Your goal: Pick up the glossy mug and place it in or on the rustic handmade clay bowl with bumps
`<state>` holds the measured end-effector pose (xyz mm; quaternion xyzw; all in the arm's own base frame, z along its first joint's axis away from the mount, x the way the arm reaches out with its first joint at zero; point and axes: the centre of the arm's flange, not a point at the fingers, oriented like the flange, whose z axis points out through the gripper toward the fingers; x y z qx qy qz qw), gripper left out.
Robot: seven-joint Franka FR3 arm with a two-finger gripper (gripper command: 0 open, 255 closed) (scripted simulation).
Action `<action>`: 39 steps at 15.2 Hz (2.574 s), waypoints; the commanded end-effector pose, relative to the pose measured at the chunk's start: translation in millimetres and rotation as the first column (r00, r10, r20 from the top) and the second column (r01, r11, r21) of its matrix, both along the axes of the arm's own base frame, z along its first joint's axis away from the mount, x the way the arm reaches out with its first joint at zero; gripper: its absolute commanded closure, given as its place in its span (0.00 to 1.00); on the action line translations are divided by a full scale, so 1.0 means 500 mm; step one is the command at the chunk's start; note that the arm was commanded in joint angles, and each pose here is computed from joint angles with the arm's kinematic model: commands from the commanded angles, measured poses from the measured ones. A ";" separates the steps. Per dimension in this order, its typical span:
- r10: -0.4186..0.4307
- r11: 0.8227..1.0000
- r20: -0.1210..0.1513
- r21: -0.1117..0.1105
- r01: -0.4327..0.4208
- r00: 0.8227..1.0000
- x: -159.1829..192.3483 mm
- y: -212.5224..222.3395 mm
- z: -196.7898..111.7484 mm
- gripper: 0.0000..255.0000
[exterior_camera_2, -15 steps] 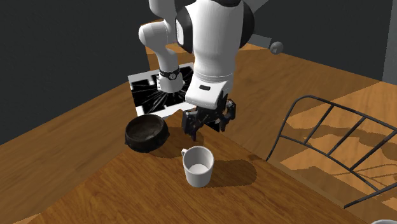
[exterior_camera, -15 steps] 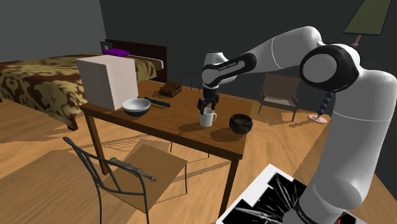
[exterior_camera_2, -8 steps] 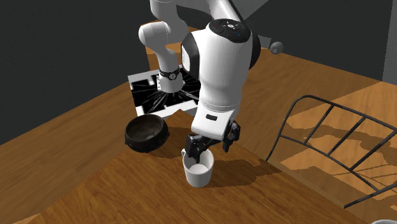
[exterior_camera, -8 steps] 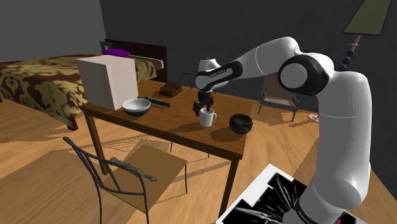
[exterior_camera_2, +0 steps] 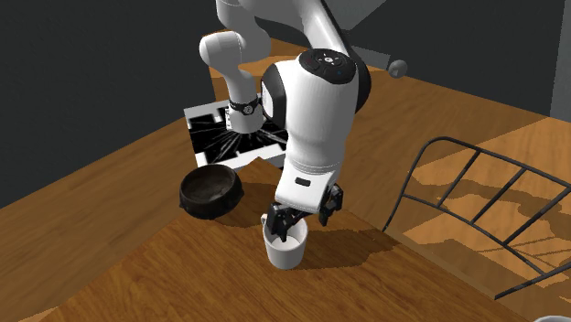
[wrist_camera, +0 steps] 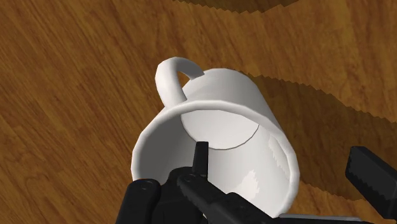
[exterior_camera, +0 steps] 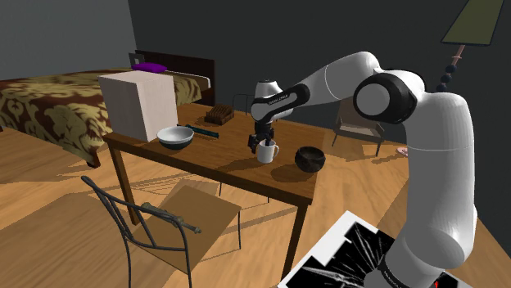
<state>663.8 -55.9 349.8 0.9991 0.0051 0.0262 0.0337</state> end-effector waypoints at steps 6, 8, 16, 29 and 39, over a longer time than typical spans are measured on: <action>0.000 1.000 0.000 0.000 0.000 1.000 0.000 0.000 0.000 1.00; 0.000 1.000 0.000 0.000 0.000 1.000 0.000 0.000 0.000 1.00; 0.000 1.000 0.000 0.000 0.000 1.000 0.000 0.000 0.021 1.00; 0.000 1.000 0.000 0.000 0.000 1.000 0.000 0.000 0.158 1.00; 0.000 1.000 0.000 0.000 0.000 1.000 0.000 0.000 0.264 1.00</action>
